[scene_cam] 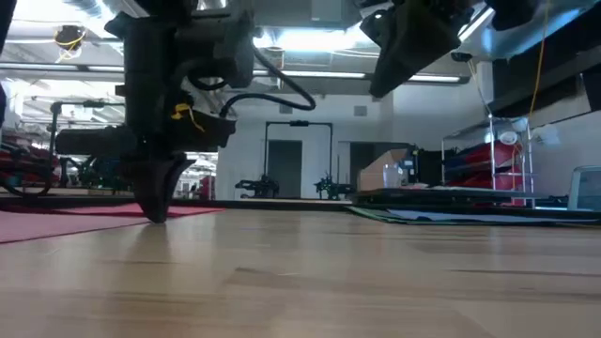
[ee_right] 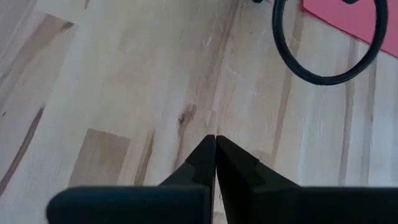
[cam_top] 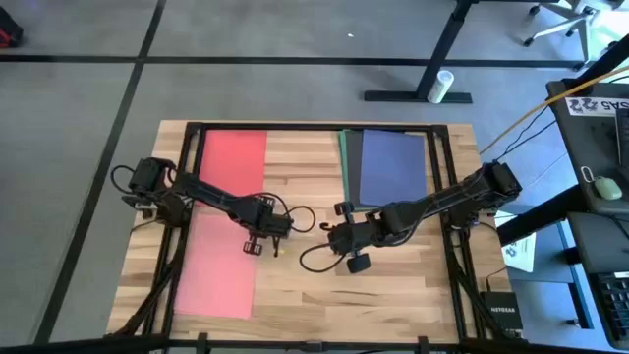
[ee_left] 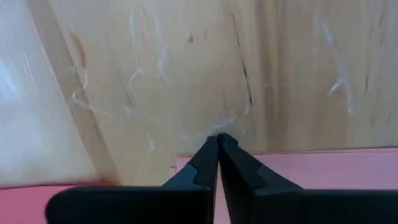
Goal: Organize paper
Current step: Stack the pink paper on top of the pink papers, then put the violet paper on the bottom right of the table
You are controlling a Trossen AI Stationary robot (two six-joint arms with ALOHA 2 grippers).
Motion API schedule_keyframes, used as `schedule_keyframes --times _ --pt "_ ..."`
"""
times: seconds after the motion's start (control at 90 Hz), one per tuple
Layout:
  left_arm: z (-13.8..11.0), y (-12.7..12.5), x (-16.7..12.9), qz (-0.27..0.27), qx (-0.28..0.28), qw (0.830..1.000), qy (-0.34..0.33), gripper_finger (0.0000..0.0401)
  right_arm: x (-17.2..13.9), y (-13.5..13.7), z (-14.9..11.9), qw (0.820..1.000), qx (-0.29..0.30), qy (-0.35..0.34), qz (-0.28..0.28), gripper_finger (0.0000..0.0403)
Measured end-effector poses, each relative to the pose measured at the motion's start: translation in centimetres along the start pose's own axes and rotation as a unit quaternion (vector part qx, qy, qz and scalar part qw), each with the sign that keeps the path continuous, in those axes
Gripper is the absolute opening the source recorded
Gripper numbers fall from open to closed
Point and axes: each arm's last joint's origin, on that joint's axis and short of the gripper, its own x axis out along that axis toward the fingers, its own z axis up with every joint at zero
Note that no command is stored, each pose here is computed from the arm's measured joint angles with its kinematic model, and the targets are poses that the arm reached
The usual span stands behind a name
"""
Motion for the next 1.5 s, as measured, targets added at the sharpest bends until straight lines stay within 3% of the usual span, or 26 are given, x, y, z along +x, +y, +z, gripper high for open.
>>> schedule_keyframes --times 0.667,0.8,0.944,1.056,1.189,1.378,1.5 --pt "0.1 -0.9 -0.7 0.019 -0.017 1.000 0.006 0.0000 0.0 0.0 -0.1 1.000 -0.004 0.006 0.000 0.0000" --pt "0.1 -0.8 -1.5 0.018 -0.034 0.999 -0.019 0.0000 -0.8 0.0 -0.9 0.999 -0.006 0.038 -0.013 0.0000" --pt "0.7 -0.4 -3.5 0.016 -0.070 0.992 -0.104 0.0000 -2.4 0.1 -1.7 0.997 0.005 0.059 -0.042 0.0000" --pt "1.5 -0.1 -5.5 0.010 -0.098 0.974 -0.205 0.0000 -3.6 0.2 -2.1 0.996 0.017 0.061 -0.061 0.0000" --pt "2.7 0.4 -8.0 -0.006 -0.112 0.939 -0.325 0.0000 -4.3 0.0 -3.0 0.993 0.038 0.066 -0.087 0.0000" --pt "4.0 0.4 -9.7 -0.027 -0.102 0.896 -0.432 0.0000 -3.1 0.3 -7.4 0.988 0.096 0.072 -0.093 0.0000" --pt "4.1 0.2 -8.8 -0.052 -0.100 0.868 -0.483 0.0000 -2.5 0.6 -10.3 0.983 0.154 0.048 -0.091 0.0000"
